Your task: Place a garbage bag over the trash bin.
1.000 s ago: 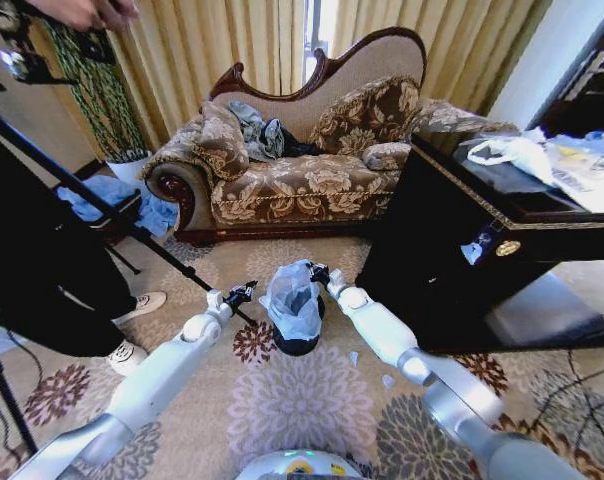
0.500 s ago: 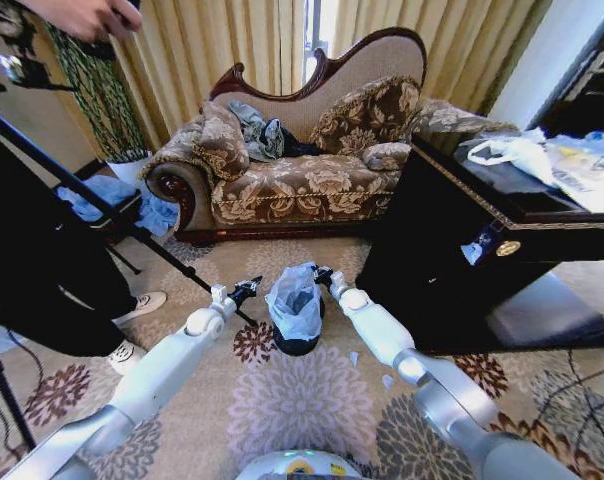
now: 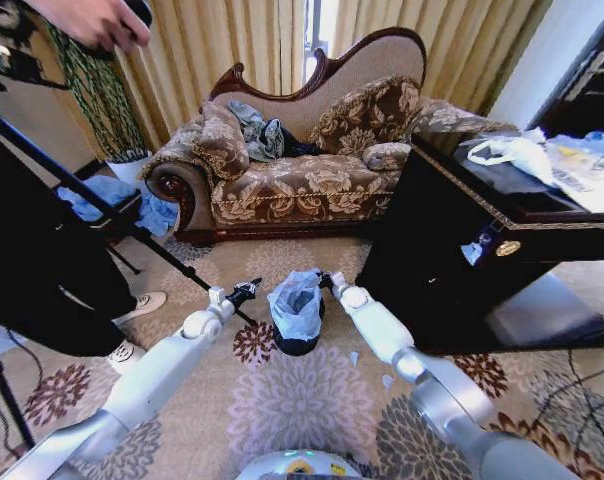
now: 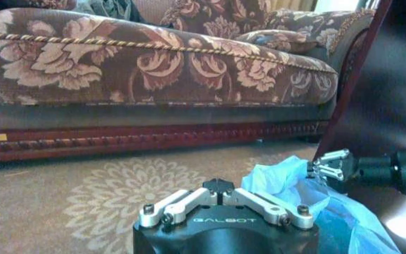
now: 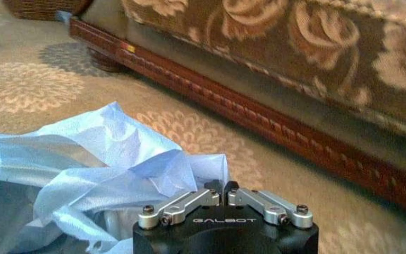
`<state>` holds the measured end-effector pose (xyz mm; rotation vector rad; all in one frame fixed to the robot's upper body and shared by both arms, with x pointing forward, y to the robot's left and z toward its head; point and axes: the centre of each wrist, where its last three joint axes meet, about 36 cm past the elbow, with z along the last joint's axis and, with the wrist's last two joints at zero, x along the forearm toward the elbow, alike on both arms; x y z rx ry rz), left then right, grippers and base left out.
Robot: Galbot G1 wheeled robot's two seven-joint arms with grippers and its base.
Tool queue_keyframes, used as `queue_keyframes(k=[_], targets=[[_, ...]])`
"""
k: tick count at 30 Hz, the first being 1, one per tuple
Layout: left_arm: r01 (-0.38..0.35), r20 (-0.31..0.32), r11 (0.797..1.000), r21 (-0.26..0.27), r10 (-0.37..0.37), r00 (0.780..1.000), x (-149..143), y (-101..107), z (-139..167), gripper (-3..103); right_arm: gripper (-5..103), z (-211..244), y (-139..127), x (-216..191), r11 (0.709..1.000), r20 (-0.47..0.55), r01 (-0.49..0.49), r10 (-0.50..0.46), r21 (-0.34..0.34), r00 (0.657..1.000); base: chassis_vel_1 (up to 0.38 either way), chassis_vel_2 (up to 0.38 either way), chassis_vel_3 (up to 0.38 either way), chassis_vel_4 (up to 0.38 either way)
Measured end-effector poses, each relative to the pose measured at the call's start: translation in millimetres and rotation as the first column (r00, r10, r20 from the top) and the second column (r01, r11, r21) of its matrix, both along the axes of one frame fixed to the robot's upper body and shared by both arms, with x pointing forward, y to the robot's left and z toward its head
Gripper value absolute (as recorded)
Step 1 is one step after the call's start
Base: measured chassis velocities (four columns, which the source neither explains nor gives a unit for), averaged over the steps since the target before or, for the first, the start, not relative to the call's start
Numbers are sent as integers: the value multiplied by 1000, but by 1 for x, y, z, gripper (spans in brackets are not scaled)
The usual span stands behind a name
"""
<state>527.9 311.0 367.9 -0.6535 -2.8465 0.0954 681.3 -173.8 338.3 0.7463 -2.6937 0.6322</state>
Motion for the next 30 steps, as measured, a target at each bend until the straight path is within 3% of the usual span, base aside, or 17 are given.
queue_keyframes(k=[7, 8, 12, 15, 30], targets=[[-3, 0, 1000, -4, 3, 1000, -3, 2, -1, 0, 0, 4, -9, 10, 991, 45, -106, 110, -84, 993, 0, 0, 0, 0], [-1, 1, 1000, -5, 1, 1000, -4, 2, -1, 0, 0, 0, -16, 10, 984, 52, -127, 134, -126, 990, 0, 0, 0, 0], [4, 0, 1000, -8, -4, 1000, -5, 1, -1, 0, 0, -5, -26, 9, 977, 67, -134, 147, -167, 987, 0, 0, 0, 0], [11, 0, 1000, -11, -11, 1000, -9, 0, 0, 0, 0, -14, -37, 4, 960, 85, -117, 143, -252, 986, 0, 0, 0, 0], [16, 12, 1000, -24, -16, 1000, -10, 0, 8, 0, 0, -49, -59, -21, 946, -17, -174, 176, -272, 984, 0, 0, 0, 0]])
